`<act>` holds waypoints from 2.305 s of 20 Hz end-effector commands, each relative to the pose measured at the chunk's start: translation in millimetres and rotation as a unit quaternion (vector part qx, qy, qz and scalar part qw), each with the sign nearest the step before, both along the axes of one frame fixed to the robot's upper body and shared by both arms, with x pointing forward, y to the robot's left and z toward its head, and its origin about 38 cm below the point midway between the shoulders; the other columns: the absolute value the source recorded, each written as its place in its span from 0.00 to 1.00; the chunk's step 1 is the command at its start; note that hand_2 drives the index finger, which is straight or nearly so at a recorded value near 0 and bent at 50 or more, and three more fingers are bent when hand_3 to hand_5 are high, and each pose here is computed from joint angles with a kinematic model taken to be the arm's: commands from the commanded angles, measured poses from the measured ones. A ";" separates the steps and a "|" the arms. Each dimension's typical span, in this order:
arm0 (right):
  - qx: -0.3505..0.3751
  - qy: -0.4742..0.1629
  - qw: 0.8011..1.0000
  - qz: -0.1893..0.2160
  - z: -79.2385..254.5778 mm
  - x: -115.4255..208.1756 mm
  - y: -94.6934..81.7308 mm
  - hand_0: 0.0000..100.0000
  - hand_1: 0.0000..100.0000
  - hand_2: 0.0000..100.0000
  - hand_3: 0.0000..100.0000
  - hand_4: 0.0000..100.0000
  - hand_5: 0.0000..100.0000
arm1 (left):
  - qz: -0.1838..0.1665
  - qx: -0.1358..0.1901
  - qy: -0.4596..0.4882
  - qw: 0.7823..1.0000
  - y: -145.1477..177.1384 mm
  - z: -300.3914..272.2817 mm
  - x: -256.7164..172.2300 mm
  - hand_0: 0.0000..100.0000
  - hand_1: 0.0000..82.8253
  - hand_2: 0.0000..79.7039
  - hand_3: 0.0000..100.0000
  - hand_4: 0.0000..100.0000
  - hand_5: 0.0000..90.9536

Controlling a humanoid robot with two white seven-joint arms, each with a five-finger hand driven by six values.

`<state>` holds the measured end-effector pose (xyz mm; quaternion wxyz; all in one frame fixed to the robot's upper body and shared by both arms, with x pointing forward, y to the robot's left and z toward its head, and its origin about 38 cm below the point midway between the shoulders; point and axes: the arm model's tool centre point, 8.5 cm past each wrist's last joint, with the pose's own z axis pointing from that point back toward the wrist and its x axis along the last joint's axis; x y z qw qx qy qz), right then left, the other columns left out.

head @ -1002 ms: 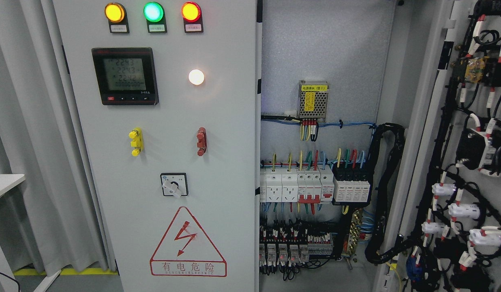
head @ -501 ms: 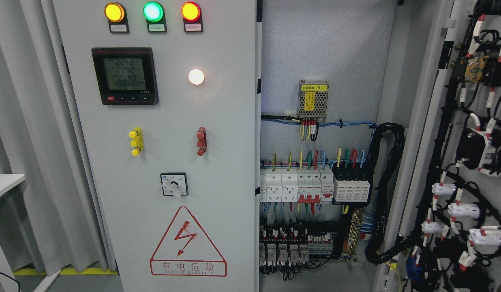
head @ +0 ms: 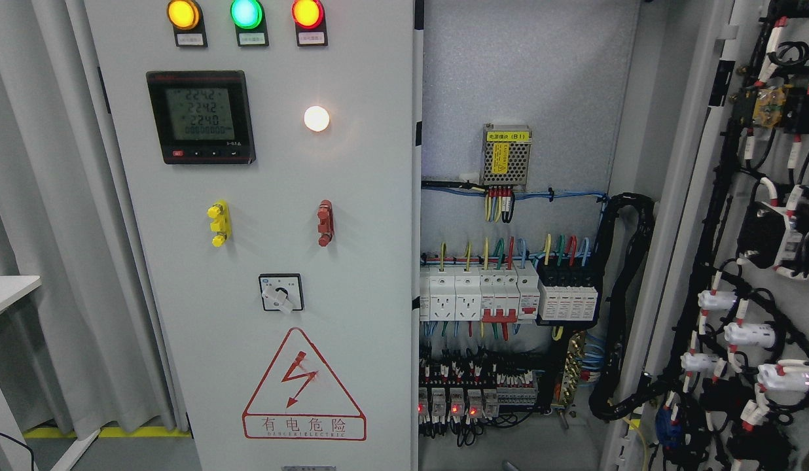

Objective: Open door with both hands

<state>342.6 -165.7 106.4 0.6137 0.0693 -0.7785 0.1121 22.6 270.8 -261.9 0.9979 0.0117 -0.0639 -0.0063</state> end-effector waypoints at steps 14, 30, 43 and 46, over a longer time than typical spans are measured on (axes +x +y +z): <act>0.033 -0.147 0.985 0.086 134.9 72.9 53.1 0.22 0.00 0.00 0.00 0.00 0.00 | 0.027 0.003 0.023 0.999 4.8 0.4 -16.4 0.30 0.00 0.04 0.03 0.04 0.00; 0.081 -0.122 0.984 0.099 162.5 134.0 53.1 0.22 0.00 0.00 0.00 0.00 0.00 | 0.028 0.003 0.018 0.999 6.5 0.7 -15.1 0.30 0.00 0.03 0.03 0.04 0.00; 0.079 -0.085 0.985 0.123 176.2 155.5 68.8 0.22 0.00 0.00 0.00 0.00 0.00 | 0.028 0.003 0.018 0.999 5.5 0.6 -15.1 0.30 0.00 0.04 0.03 0.04 0.00; 0.087 -0.086 0.984 0.128 182.5 157.9 69.4 0.22 0.00 0.00 0.00 0.00 0.00 | 0.028 0.003 0.018 0.999 5.5 0.6 -15.1 0.30 0.00 0.04 0.03 0.04 0.00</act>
